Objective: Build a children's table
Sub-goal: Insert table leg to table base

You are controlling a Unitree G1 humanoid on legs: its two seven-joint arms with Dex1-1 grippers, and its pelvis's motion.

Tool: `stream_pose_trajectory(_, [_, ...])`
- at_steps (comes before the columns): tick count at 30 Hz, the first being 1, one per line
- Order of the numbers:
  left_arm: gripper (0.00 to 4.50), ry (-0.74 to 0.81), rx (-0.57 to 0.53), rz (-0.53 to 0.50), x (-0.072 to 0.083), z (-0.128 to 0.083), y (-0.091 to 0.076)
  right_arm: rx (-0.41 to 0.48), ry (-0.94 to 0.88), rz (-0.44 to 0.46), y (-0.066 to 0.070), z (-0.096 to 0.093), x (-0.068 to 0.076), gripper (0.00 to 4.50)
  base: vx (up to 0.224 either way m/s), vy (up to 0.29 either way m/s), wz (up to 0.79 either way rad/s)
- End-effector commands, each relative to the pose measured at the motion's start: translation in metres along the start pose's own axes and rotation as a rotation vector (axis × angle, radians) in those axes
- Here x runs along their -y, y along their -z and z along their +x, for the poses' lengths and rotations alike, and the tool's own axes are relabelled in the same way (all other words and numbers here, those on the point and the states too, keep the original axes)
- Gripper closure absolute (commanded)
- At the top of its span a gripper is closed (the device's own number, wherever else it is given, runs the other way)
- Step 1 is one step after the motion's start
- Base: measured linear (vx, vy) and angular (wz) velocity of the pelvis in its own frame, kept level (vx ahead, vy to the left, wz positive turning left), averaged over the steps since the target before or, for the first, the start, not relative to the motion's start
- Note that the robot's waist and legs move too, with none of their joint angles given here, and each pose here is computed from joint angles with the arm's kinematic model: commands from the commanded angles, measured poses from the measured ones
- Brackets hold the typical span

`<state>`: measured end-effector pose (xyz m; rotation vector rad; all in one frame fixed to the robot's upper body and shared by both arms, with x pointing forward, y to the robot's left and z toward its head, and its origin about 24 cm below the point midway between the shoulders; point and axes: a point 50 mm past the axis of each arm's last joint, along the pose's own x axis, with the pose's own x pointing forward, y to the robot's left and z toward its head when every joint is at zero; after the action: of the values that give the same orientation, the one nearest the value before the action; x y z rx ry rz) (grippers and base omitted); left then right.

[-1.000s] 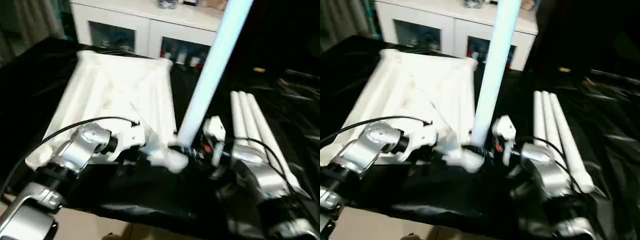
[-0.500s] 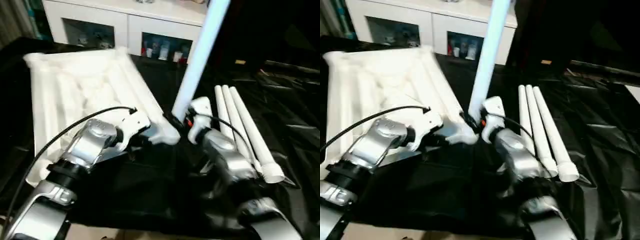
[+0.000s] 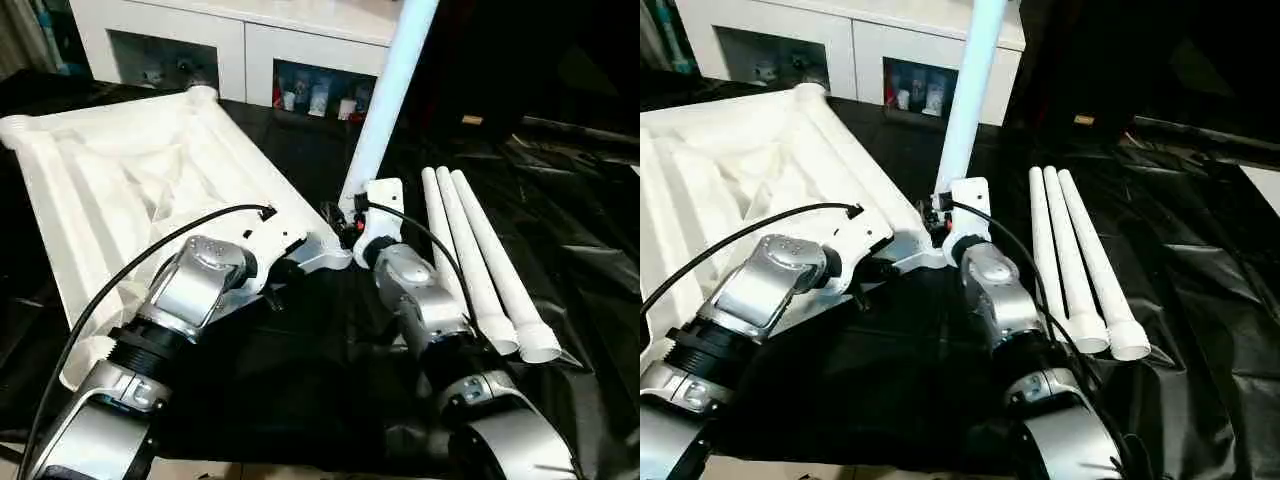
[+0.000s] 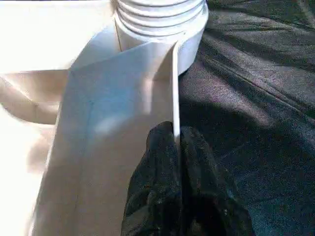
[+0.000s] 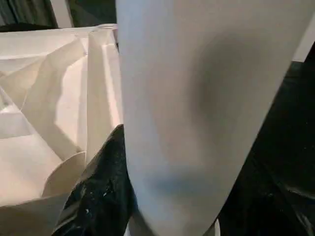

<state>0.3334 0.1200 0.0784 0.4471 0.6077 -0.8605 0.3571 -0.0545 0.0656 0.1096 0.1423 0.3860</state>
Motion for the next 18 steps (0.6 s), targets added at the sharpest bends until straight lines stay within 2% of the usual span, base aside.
stream_pose_trajectory(1, [4.5, 0.088, 0.095, 0.056, 0.017, 0.002, -0.024, -0.293, 0.073, 0.033, 0.066, -0.017, 0.01, 2.64, 0.0, 0.0, 0.0])
stream_pose_trajectory(3, [4.5, 0.081, 0.096, 0.055, 0.016, 0.002, -0.024, -0.276, 0.068, 0.033, 0.062, -0.015, 0.01, 2.64, 0.0, 0.0, 0.0])
stream_pose_trajectory(4, [4.5, 0.079, 0.095, 0.054, 0.016, 0.001, -0.024, -0.269, 0.064, 0.034, 0.061, -0.015, 0.01, 2.08, 0.0, 0.0, 0.0])
stream_pose_trajectory(6, [4.5, 0.077, 0.098, 0.059, 0.015, 0.001, -0.025, -0.242, 0.055, 0.056, 0.056, -0.013, 0.011, 1.94, 0.0, 0.0, 0.0])
stream_pose_trajectory(7, [4.5, 0.074, 0.104, 0.069, 0.013, 0.0, -0.025, -0.212, 0.035, 0.06, 0.049, -0.011, 0.012, 1.91, 0.0, 0.0, 0.0])
stream_pose_trajectory(10, [4.5, 0.073, 0.124, 0.098, 0.011, -0.001, -0.028, -0.188, 0.0, 0.021, 0.038, -0.01, 0.017, 1.59, 0.0, 0.0, 0.0])
stream_pose_trajectory(13, [4.5, 0.093, 0.129, 0.117, 0.011, -0.002, -0.027, -0.147, -0.064, 0.024, 0.026, -0.01, 0.02, 1.59, 0.0, 0.0, 0.0])
stream_pose_trajectory(15, [4.5, 0.11, 0.124, 0.126, 0.01, -0.004, -0.025, -0.111, -0.18, -0.001, 0.015, -0.017, 0.026, 1.59, 0.0, 0.0, 0.0])
stream_pose_trajectory(18, [4.5, 0.121, 0.127, 0.133, 0.01, -0.006, -0.024, -0.093, -0.252, -0.026, 0.011, -0.022, 0.029, 1.59, 0.0, 0.0, 0.0])
